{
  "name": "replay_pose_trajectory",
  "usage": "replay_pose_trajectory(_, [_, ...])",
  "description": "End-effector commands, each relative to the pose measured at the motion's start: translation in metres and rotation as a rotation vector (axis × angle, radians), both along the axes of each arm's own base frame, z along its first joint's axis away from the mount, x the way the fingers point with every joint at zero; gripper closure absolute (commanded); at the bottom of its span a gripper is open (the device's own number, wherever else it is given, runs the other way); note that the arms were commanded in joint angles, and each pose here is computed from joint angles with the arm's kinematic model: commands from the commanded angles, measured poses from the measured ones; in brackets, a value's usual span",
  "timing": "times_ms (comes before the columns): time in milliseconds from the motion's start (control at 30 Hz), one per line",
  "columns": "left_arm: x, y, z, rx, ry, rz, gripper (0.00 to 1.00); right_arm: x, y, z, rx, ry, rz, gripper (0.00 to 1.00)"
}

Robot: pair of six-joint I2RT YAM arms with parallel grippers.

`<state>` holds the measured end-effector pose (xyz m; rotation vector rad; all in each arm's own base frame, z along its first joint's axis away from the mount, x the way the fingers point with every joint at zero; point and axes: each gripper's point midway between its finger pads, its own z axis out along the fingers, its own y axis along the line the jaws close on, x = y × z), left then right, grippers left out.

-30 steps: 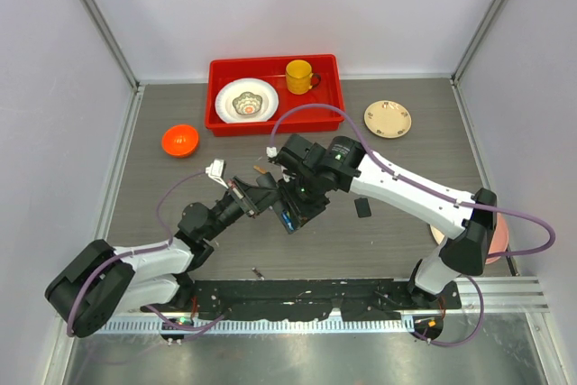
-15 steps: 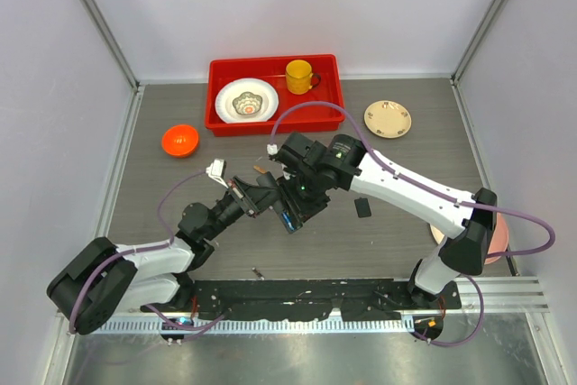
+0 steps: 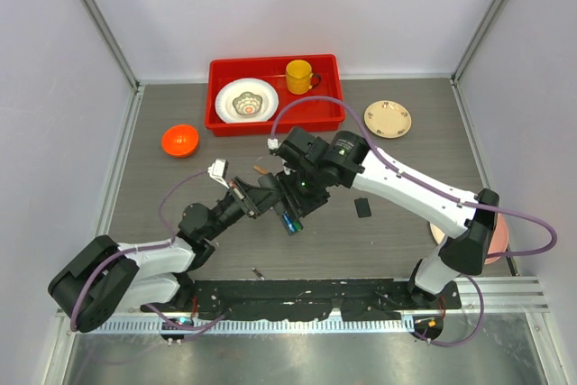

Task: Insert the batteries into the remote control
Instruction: Load the battery into the remote control.

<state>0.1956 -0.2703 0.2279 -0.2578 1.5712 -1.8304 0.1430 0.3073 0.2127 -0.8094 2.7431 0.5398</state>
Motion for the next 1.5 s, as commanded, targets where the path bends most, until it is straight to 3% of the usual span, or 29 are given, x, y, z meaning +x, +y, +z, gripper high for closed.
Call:
replay_pose_trajectory(0, [-0.016, 0.002, 0.036, -0.099, -0.128, -0.046, 1.0, 0.01, 0.0, 0.025, 0.058, -0.067, -0.018, 0.61])
replay_pose_trajectory(133, [-0.015, 0.002, 0.036, -0.098, -0.126, -0.044, 1.0, 0.01, 0.001, 0.034, 0.087, -0.086, -0.013, 0.61])
replay_pose_trajectory(300, [-0.013, 0.001, 0.035, -0.097, -0.116, -0.041, 1.0, 0.014, 0.006, 0.073, 0.257, -0.182, -0.028, 0.6])
replay_pose_trajectory(433, [-0.014, 0.0, 0.037, -0.112, -0.114, -0.054, 1.0, 0.011, 0.002, 0.064, 0.354, -0.209, -0.053, 0.6])
replay_pose_trajectory(533, [-0.016, 0.0, 0.039, -0.128, -0.108, -0.075, 1.0, 0.024, -0.01, 0.059, 0.417, -0.314, -0.133, 0.6])
replay_pose_trajectory(600, [-0.017, -0.002, 0.041, -0.137, -0.108, -0.102, 1.0, 0.026, -0.006, 0.07, 0.535, -0.387, -0.127, 0.59])
replay_pose_trajectory(667, [-0.018, -0.002, 0.046, -0.162, -0.101, -0.125, 1.0, 0.024, -0.014, 0.072, 0.643, -0.435, -0.161, 0.5])
replay_pose_trajectory(733, [-0.02, -0.004, 0.047, -0.161, -0.098, -0.151, 1.0, 0.022, -0.021, 0.065, 0.668, -0.42, -0.179, 0.32])
replay_pose_trajectory(833, [-0.021, -0.006, 0.049, -0.162, -0.101, -0.168, 1.0, 0.015, -0.025, 0.063, 0.709, -0.382, -0.154, 0.24])
replay_pose_trajectory(1000, [-0.022, -0.01, 0.054, -0.164, -0.114, -0.189, 1.0, -0.003, -0.027, 0.033, 0.765, -0.213, -0.133, 0.24])
replay_pose_trajectory(1133, [-0.021, -0.012, 0.055, -0.161, -0.124, -0.198, 1.0, -0.007, -0.023, 0.032, 0.889, -0.146, -0.125, 0.23])
replay_pose_trajectory(1467, [-0.023, -0.013, 0.061, -0.164, -0.145, -0.208, 1.0, -0.019, -0.013, 0.032, 0.997, -0.058, -0.072, 0.27])
